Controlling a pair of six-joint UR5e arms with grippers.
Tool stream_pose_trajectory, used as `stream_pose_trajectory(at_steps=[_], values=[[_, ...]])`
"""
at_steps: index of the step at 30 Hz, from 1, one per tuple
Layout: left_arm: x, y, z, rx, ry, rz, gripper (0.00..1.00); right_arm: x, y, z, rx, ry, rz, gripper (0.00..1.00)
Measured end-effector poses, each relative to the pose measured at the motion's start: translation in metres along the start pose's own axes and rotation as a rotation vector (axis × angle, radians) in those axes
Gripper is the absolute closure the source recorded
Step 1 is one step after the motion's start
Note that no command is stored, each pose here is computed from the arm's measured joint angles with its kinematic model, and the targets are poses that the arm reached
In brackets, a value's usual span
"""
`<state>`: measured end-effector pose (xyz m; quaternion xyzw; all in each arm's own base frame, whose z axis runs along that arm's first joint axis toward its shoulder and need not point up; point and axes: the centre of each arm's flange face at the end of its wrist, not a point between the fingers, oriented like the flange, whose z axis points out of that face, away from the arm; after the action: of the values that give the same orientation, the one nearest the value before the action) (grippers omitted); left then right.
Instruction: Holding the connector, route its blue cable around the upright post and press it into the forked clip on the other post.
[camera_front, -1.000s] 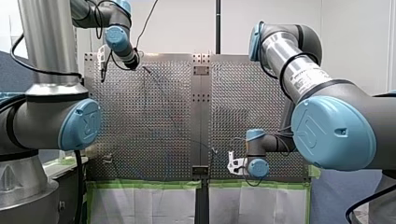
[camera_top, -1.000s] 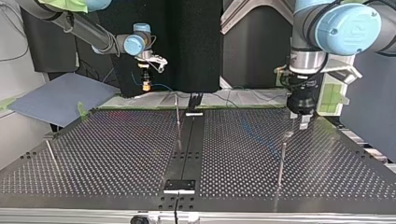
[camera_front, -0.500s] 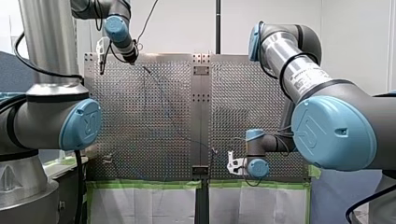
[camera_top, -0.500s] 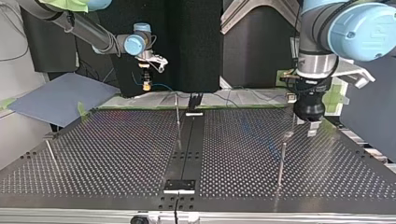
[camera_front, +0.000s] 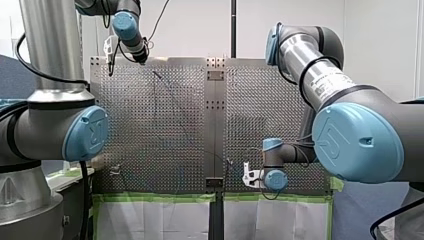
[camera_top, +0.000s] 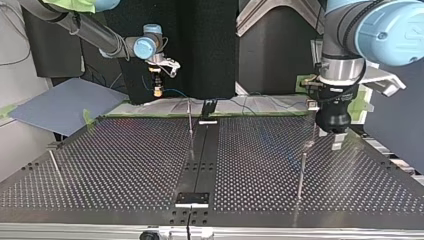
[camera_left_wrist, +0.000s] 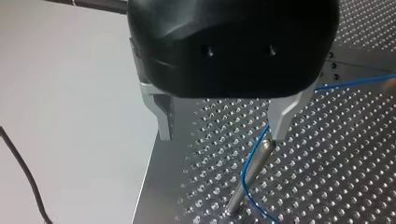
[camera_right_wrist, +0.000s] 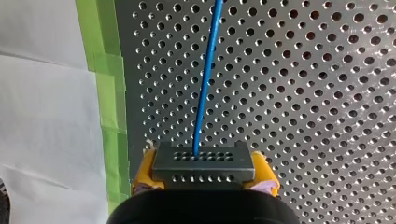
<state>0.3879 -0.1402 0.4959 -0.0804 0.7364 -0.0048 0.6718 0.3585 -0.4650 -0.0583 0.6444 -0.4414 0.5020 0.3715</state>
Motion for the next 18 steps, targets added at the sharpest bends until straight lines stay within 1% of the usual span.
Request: stream_pose_trajectory(at_steps=[5,14,18], values=[[0.0,0.002,0.0,-0.022,-0.003,-0.003,0.0,0.0,0.001,0.0,-0.001,0.0,0.004,1.0],[0.004,0.002,0.004,-0.028,0.007,-0.002,0.0,0.0,0.002,0.001,0.001,0.002,0.012,1.0],[0.01,0.002,0.01,-0.029,0.024,0.003,0.0,0.0,0.002,0.001,0.002,0.003,0.013,1.0]])
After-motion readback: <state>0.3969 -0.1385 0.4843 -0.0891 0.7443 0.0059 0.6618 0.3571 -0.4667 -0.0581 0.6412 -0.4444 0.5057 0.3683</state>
